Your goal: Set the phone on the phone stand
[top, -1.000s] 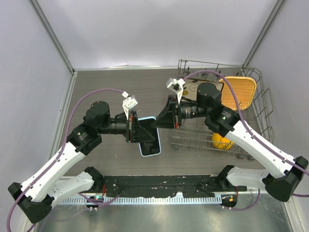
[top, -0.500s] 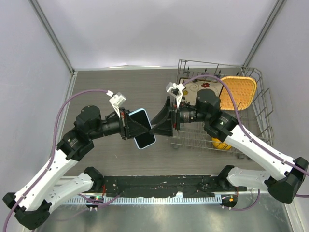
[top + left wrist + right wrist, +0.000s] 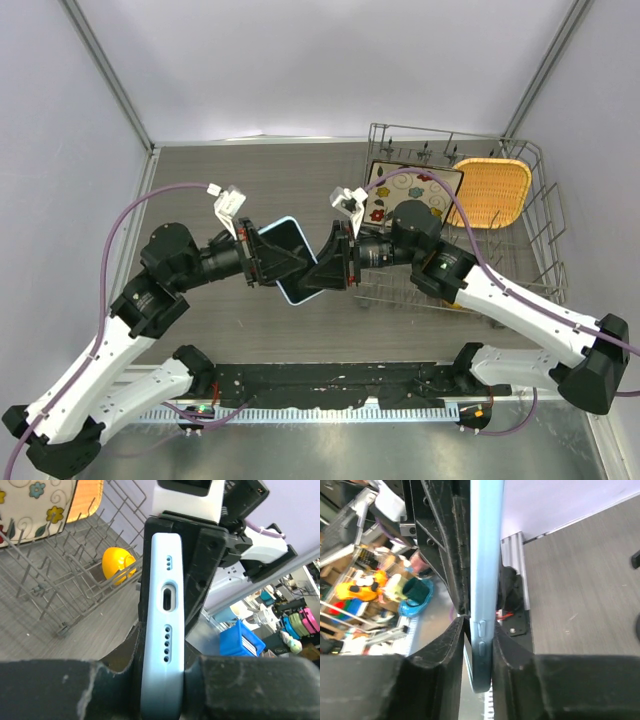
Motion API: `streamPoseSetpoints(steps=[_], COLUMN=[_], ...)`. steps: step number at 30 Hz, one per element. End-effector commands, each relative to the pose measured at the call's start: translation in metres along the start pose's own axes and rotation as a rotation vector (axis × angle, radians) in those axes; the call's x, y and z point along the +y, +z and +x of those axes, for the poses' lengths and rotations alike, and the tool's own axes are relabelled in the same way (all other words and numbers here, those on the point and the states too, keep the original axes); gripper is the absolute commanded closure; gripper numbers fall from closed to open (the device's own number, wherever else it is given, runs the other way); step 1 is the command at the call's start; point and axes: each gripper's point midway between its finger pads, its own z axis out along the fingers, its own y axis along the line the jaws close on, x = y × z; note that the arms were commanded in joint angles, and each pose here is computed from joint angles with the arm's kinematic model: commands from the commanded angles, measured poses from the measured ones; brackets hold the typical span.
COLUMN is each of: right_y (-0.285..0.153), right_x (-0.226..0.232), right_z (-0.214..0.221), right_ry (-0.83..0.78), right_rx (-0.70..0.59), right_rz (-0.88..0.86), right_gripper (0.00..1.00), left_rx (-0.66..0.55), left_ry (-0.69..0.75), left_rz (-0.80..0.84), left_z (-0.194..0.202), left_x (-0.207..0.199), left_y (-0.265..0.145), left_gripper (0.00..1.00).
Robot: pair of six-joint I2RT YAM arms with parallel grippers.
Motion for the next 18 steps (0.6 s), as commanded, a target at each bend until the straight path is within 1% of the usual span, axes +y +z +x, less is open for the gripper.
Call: streamPoseSetpoints(steps=[1, 3, 4, 5, 6, 7, 8, 10, 12, 14, 16, 18], right_y=[0.002, 0.0, -0.003, -0.006, -0.009, -0.011, -0.015, -0.016, -0.015, -0.016, -0.017, -0.018], right_x=[0.018, 0.019, 0.021, 0.021, 0.022, 0.023, 0.029, 0.033, 0.032, 0.029, 0.031, 0.033], right_z=[-0.019, -0.016, -0.012, -0.013, -0.013, -0.011, -0.014, -0.014, -0.01, -0.01, -0.013, -0.015], right_ry=[-0.045, -0.07, -0.084, -0.098, -0.111, -0.125, -0.146, -0.151, -0.142, -0.152, -0.159, -0.166], right_rx=[-0.083, -0.082, -0.078, -0.088, -0.098, -0.103, -0.113, -0.108, -0.088, -0.082, -0.092, -0.1], right_rz=[-0.074, -0.079, -0.084, -0.074, -0.07, -0.07, -0.081, -0.098, -0.094, -0.079, -0.075, -0.079], right_gripper=[0.99, 0.99, 0.99, 0.99, 0.99, 0.99, 0.99, 0.99, 0.99, 0.99, 0.99, 0.99], left_rx=[-0.096, -0.079, -0.057, -0.046, -0.037, -0.011, 0.013, 0.034, 0.032, 0.013, 0.013, 0.022], left_ry=[0.052, 0.043, 0.043, 0.042, 0.035, 0.026, 0.022, 0.026, 0.037, 0.053, 0.064, 0.07], left_rz=[0.104, 0.1, 0.086, 0.071, 0.054, 0.028, 0.03, 0.041, 0.049, 0.066, 0.108, 0.14], left_z=[-0.027, -0.025, -0.024, -0.023, -0.023, -0.02, -0.016, -0.014, -0.014, -0.019, -0.02, -0.019], left_x=[-0.031, -0.031, -0.03, -0.028, -0.026, -0.022, -0.023, -0.025, -0.027, -0.033, -0.042, -0.048], left_y=[-0.007, -0.007, -0.007, -0.007, -0.007, -0.006, -0.006, -0.007, -0.009, -0.012, -0.014, -0.015], left_gripper=[1.0, 1.0, 0.98, 0.79, 0.66, 0.56, 0.5, 0.46, 0.46, 0.51, 0.54, 0.64])
